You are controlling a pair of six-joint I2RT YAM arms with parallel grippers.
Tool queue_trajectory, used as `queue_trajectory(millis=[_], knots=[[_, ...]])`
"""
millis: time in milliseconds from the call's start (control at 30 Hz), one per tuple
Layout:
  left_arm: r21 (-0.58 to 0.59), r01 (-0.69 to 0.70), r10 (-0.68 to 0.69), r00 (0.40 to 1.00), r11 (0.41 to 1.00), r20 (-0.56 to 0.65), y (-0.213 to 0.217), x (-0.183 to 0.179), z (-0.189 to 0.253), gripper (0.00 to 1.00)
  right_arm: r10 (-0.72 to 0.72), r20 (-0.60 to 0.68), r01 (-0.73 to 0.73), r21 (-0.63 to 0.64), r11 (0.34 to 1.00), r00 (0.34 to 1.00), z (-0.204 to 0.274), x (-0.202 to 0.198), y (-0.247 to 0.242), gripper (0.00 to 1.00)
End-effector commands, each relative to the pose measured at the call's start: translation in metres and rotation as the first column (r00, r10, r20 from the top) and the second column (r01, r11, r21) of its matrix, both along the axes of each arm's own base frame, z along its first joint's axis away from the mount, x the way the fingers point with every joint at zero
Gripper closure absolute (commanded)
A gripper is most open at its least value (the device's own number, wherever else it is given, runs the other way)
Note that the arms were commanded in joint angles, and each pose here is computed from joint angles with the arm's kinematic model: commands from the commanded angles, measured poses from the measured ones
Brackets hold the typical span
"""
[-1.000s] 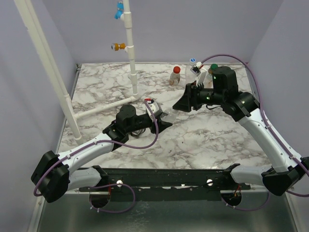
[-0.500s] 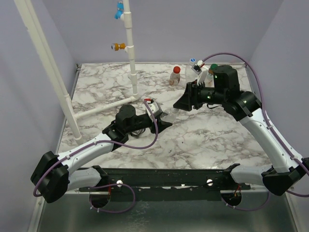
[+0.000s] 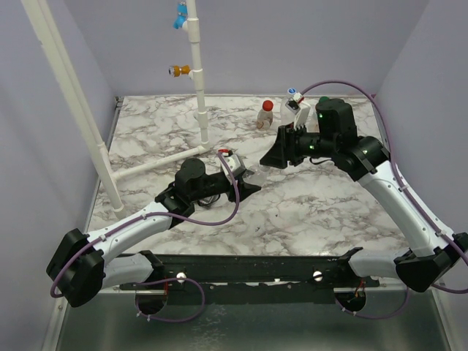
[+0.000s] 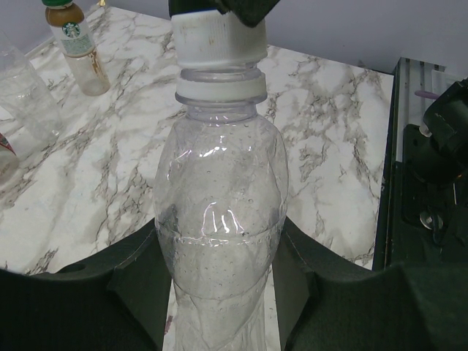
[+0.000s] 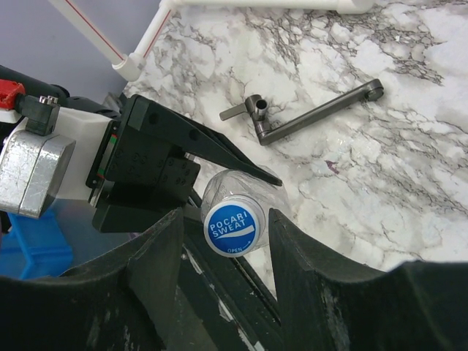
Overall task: Screw on the bottle caps
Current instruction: Screw the bottle cap onto the plastic bottle.
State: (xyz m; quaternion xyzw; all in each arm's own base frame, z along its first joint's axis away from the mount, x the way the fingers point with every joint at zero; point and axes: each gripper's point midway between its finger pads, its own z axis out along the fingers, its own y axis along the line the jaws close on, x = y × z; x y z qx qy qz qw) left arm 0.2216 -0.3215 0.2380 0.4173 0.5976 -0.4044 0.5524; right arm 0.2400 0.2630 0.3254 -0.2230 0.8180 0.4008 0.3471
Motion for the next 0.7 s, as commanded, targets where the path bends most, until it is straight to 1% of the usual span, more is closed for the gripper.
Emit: queue_trajectory(millis=[0, 100, 267, 600, 667], knots=[[-0.020, 0.018, -0.018, 1.000, 1.000, 0.012, 0.0024, -0.0045, 0.0053, 1.00, 0.006, -0.012, -0.006, -0.031, 0.999, 1.000, -0.0078, -0.0021, 0.0010, 0.47], [-0.020, 0.019, -0.019, 1.000, 1.000, 0.012, 0.0024, -0.0044, 0.0054, 1.00, 0.003, -0.007, -0.003, -0.031, 1.000, 1.000, -0.0065, -0.0017, 0.0010, 0.48], [-0.021, 0.018, -0.017, 1.000, 1.000, 0.013, 0.0026, -0.0040, 0.0058, 1.00, 0.003, -0.014, -0.003, -0.034, 0.999, 1.000, -0.0080, -0.0016, 0.0015, 0.55], [-0.020, 0.023, -0.023, 1.000, 1.000, 0.011, 0.0021, -0.0042, 0.0054, 1.00, -0.003, -0.016, 0.002, -0.044, 0.999, 1.000, -0.0086, -0.0028, -0.0005, 0.56], [-0.021, 0.022, -0.022, 1.000, 1.000, 0.013, 0.0025, -0.0041, 0.0061, 1.00, -0.004, -0.010, 0.004, -0.039, 0.999, 1.000, -0.0064, -0.0028, -0.0004, 0.61]])
